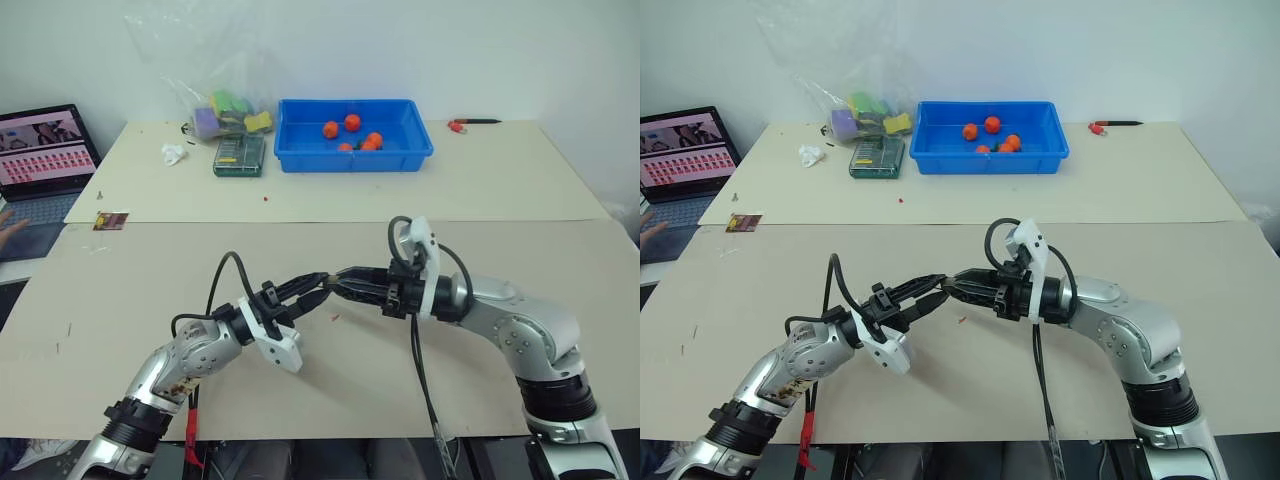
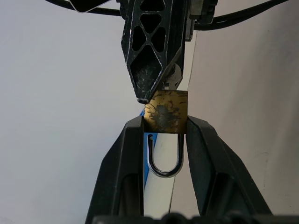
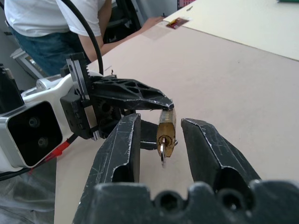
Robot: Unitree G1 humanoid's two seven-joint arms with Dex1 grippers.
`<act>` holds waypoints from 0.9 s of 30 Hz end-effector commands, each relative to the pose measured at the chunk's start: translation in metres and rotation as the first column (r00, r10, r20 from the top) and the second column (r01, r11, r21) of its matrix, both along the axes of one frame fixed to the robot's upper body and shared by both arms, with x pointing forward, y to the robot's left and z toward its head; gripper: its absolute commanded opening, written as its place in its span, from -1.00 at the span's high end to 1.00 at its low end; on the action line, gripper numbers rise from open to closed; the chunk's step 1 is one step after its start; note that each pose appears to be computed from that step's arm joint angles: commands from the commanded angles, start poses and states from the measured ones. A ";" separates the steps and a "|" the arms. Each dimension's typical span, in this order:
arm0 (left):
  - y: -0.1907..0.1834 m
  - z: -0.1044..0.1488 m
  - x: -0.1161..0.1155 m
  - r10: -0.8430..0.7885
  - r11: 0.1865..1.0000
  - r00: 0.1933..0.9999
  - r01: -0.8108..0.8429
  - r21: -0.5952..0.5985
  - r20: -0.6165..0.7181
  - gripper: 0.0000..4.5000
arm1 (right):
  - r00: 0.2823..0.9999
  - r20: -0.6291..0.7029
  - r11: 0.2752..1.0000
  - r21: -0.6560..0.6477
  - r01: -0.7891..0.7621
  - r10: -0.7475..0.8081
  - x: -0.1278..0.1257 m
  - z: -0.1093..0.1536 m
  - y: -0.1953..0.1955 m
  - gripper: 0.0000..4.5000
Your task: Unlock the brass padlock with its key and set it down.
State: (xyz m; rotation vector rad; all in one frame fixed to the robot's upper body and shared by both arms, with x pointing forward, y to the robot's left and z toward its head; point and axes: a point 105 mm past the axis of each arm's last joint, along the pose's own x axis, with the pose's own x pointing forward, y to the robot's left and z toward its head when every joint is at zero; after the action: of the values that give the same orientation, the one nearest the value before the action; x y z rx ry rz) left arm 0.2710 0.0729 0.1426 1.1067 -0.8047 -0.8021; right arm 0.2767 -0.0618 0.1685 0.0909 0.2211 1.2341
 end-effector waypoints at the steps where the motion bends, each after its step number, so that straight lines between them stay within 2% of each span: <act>1: -0.004 0.013 -0.003 -0.017 0.999 0.999 0.018 -0.029 0.039 0.63 | 0.998 0.063 1.000 0.007 -0.027 0.027 -0.004 0.012 0.008 0.20; 5: -0.004 0.013 -0.003 -0.016 0.999 0.999 0.017 -0.029 0.038 0.63 | 0.998 0.066 1.000 0.004 -0.026 0.026 -0.003 0.012 0.010 0.20; 9: -0.005 0.013 -0.003 -0.016 0.999 0.999 0.017 -0.030 0.037 0.63 | 0.998 0.064 1.000 0.014 -0.025 0.024 -0.002 0.014 0.010 0.61; 11: -0.005 0.014 -0.003 -0.016 0.999 0.999 0.017 -0.031 0.037 0.63 | 0.998 0.064 1.000 0.014 -0.024 0.023 -0.002 0.014 0.010 0.92; 19: -0.005 0.015 -0.003 -0.008 0.999 1.000 0.009 -0.043 0.030 0.63 | 0.998 0.058 0.999 0.009 -0.037 0.037 -0.003 0.013 0.012 0.96; 21: -0.002 0.012 0.001 -0.005 0.997 0.999 0.002 -0.075 -0.038 0.63 | 0.998 0.058 0.999 0.010 -0.031 0.031 -0.002 0.013 0.012 0.96; 23: -0.001 0.013 0.001 -0.017 0.995 0.997 0.009 -0.100 -0.079 0.18 | 0.998 0.061 1.000 0.007 -0.028 0.028 -0.001 0.013 0.012 0.96; 26: 0.000 0.011 0.001 -0.021 0.993 0.992 0.006 -0.121 -0.126 -0.27 | 0.998 0.060 1.000 0.009 -0.026 0.026 0.000 0.014 0.011 0.96; 27: 0.000 0.011 0.001 -0.022 0.992 0.991 0.005 -0.124 -0.132 -0.51 | 0.998 0.060 1.000 0.009 -0.026 0.025 0.001 0.014 0.011 0.96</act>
State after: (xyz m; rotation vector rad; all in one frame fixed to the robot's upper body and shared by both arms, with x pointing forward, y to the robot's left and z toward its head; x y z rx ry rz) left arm 0.2756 0.0742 0.1471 0.9674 -0.7227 -0.8178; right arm 0.2806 -0.0538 0.1682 0.0717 0.2197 1.2290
